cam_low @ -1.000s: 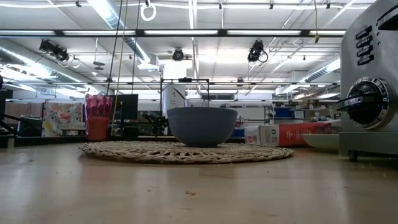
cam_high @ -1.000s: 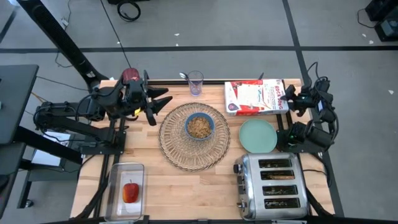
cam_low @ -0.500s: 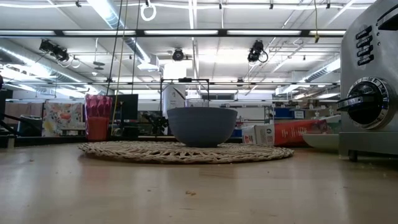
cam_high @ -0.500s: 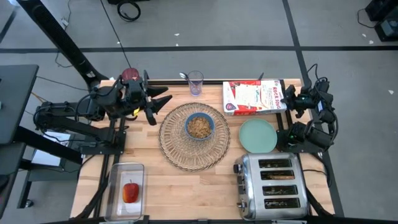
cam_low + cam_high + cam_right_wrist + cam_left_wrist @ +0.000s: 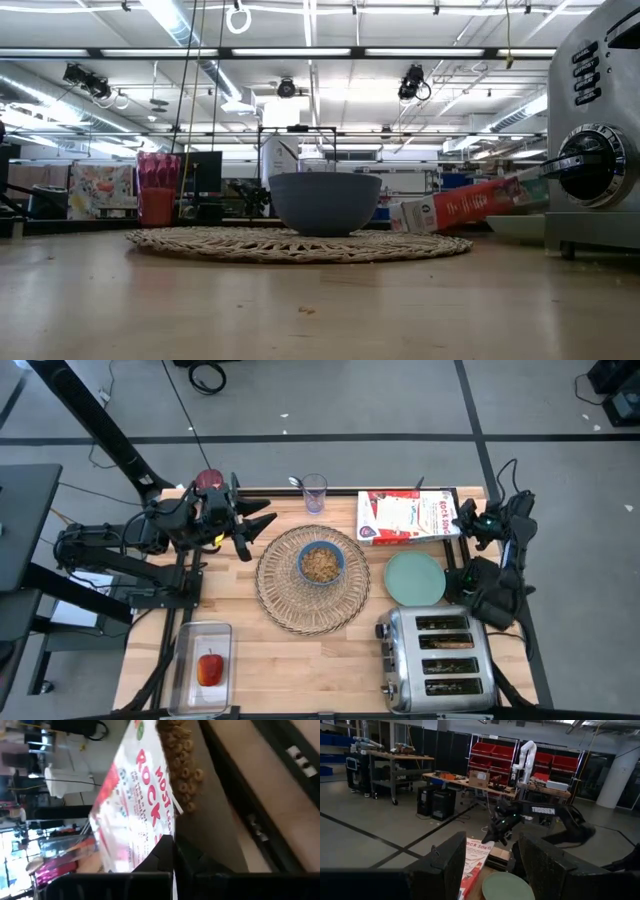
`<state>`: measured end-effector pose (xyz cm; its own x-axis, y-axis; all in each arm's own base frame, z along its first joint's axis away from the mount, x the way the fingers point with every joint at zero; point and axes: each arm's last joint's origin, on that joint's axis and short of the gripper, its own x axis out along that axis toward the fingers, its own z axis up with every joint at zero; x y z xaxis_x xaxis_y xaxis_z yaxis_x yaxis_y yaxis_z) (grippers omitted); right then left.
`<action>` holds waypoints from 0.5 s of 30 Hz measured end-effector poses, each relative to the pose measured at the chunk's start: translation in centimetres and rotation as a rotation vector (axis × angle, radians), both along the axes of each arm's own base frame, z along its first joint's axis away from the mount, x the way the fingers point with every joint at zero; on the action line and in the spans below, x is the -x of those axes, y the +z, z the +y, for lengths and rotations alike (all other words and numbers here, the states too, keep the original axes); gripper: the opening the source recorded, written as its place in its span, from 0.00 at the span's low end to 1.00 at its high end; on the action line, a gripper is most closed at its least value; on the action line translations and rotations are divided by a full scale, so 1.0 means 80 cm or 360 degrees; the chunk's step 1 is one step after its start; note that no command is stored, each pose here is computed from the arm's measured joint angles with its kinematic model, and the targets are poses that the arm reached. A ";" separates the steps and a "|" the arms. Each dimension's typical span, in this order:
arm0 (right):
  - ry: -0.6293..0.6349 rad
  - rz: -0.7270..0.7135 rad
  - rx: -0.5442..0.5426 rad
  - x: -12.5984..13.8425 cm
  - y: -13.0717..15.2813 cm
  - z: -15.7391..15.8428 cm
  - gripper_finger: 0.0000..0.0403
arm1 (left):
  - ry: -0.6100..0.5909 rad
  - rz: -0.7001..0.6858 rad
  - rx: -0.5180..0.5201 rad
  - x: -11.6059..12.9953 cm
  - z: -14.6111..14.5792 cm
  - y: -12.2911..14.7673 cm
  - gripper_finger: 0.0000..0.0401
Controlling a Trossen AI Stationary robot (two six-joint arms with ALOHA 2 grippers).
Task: Arrange a breakfast setting
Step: Pour the cereal from the white cereal box into the blue bowl
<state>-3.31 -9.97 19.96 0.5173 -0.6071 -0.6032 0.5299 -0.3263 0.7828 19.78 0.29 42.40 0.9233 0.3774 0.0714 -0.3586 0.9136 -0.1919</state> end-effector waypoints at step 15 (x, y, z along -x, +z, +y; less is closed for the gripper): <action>0.0237 0.0491 0.0782 -0.043 0.143 0.061 0.00 | 0.0001 -0.0013 -0.0014 0.000 0.000 0.001 0.47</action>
<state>0.14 -5.10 31.41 0.4638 -0.7874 -0.4060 0.7688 0.1299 0.6262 19.78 0.29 42.51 0.9226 0.3771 0.0820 -0.3574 0.9151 -0.1867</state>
